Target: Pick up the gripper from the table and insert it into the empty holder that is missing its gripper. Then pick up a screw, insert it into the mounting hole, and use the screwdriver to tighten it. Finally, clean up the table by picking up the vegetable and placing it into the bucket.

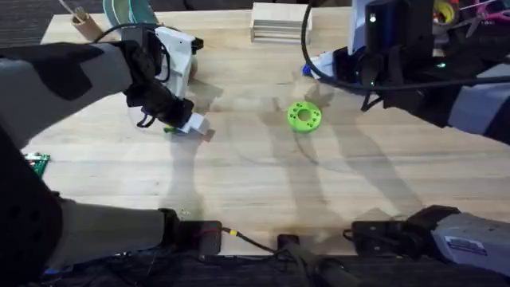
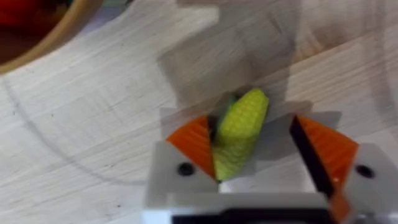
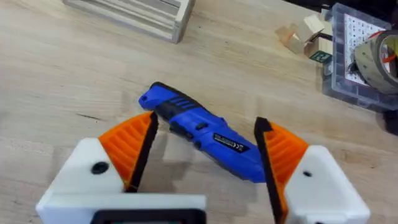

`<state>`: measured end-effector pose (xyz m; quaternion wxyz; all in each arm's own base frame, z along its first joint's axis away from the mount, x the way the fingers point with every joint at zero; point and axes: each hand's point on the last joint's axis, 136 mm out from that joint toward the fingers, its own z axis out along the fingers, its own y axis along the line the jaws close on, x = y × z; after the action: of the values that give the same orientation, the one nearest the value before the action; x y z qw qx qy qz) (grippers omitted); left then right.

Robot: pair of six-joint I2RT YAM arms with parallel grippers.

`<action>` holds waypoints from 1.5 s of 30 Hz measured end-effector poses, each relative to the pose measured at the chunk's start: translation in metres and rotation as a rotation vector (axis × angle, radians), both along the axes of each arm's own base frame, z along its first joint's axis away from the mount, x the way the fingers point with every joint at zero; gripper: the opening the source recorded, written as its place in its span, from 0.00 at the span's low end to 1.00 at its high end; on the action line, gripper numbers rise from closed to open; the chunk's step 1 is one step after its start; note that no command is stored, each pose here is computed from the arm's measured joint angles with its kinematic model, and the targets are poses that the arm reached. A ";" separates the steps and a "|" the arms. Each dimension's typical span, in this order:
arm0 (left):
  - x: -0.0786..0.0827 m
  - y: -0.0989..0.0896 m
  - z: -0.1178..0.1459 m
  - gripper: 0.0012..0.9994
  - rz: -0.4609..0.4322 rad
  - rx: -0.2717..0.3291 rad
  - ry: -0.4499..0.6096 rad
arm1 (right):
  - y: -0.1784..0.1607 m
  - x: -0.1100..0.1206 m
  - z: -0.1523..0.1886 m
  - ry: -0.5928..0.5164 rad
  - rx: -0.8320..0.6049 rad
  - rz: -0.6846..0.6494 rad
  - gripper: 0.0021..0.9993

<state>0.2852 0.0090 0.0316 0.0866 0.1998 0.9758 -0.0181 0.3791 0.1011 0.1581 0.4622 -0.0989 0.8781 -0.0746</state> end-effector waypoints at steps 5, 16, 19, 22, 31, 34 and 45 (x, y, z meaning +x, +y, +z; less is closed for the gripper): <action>0.000 -0.001 0.000 0.41 -0.010 -0.004 -0.001 | 0.000 0.000 0.000 0.000 0.000 0.000 1.00; 0.005 0.000 0.003 0.03 -0.015 0.003 -0.023 | 0.000 0.000 0.000 0.000 0.000 0.000 0.99; 0.007 0.001 0.013 0.03 -0.014 0.008 -0.060 | 0.000 0.000 0.000 0.000 0.000 0.000 0.99; 0.014 0.001 0.032 0.03 -0.014 0.015 -0.137 | 0.000 0.000 0.000 0.000 0.000 0.000 0.99; 0.035 0.003 0.104 0.03 -0.013 0.040 -0.415 | 0.000 0.000 0.000 0.000 0.000 0.000 0.99; 0.058 0.005 0.135 0.03 -0.012 0.054 -0.571 | 0.000 0.000 0.000 0.000 0.000 0.000 0.99; 0.119 0.010 0.161 0.03 0.036 0.044 -0.803 | 0.000 0.000 0.000 0.000 0.000 0.000 0.99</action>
<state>0.4046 0.0192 0.1930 0.4570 0.1756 0.8679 0.0840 0.3791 0.1011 0.1581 0.4622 -0.0989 0.8781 -0.0746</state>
